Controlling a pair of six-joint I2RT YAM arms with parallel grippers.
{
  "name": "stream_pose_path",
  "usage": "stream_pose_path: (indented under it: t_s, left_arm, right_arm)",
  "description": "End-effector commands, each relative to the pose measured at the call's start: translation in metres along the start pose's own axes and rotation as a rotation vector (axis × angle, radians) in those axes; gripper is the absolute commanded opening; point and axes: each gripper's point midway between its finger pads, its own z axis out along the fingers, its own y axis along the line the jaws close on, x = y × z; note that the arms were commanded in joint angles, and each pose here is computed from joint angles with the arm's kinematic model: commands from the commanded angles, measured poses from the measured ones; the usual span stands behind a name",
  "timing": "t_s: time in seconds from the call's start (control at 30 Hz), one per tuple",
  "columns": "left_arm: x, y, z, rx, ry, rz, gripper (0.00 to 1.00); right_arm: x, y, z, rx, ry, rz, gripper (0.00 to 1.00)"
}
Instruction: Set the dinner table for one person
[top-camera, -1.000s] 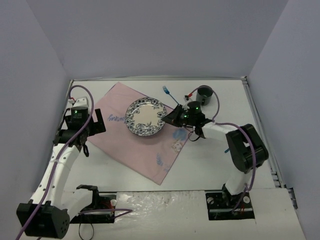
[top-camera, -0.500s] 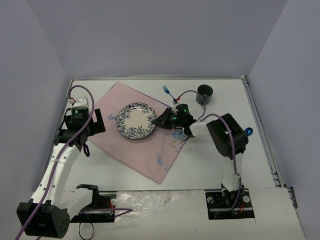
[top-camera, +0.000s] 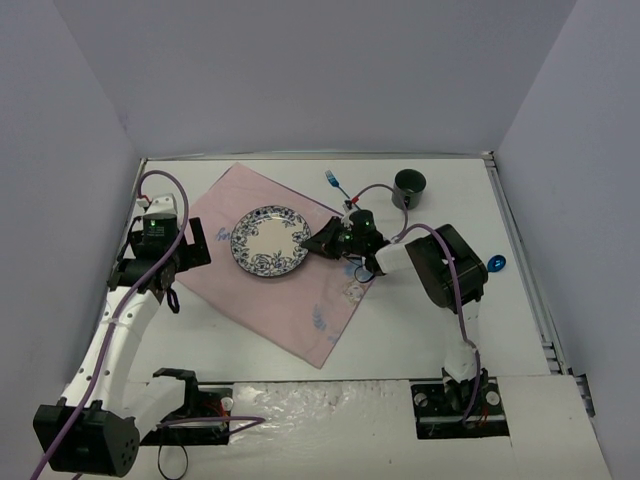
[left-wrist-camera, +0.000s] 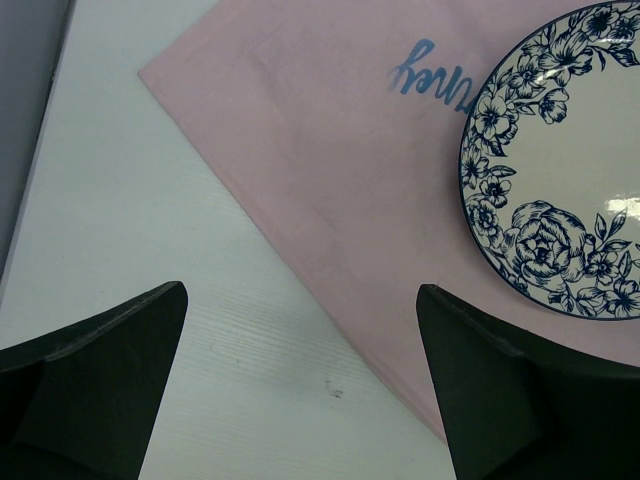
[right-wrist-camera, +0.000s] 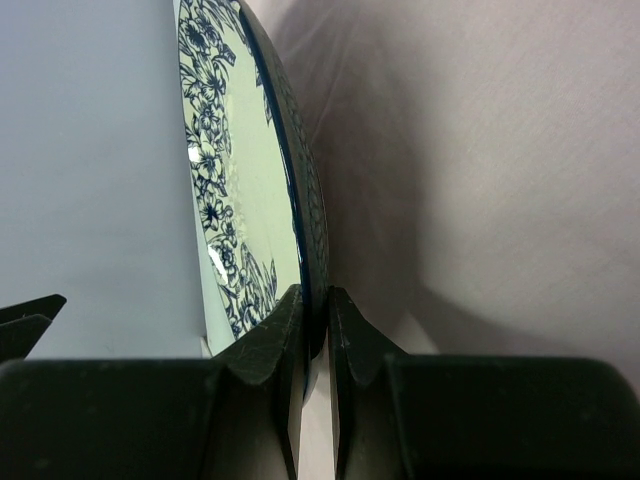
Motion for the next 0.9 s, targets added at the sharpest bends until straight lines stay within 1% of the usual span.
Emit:
stream_pose_path:
  t_s: [0.0, 0.27, 0.6, 0.83, 0.87]
  left_arm:
    - [-0.021, -0.001, -0.006, 0.000, -0.075, -0.001, 0.97]
    - [-0.021, 0.000, -0.006, 0.000, -0.074, -0.001, 0.97]
    - [-0.021, 0.000, -0.007, 0.001, -0.076, -0.002, 0.97]
    - [-0.021, 0.000, -0.007, 0.002, -0.078, -0.002, 0.97]
    - [-0.021, 0.000, -0.007, 0.001, -0.078, -0.002, 0.97]
  right_arm:
    - [-0.012, 0.075, -0.010, -0.238, -0.021, -0.079, 0.00]
    - [0.001, 0.067, -0.017, -0.223, 0.010, -0.048, 0.00]
    - [0.005, 0.068, -0.021, -0.220, 0.013, -0.059, 0.00]
    - [0.009, 0.051, -0.018, -0.163, 0.019, -0.057, 0.00]
    - [0.010, 0.048, -0.018, -0.150, 0.019, -0.060, 0.02]
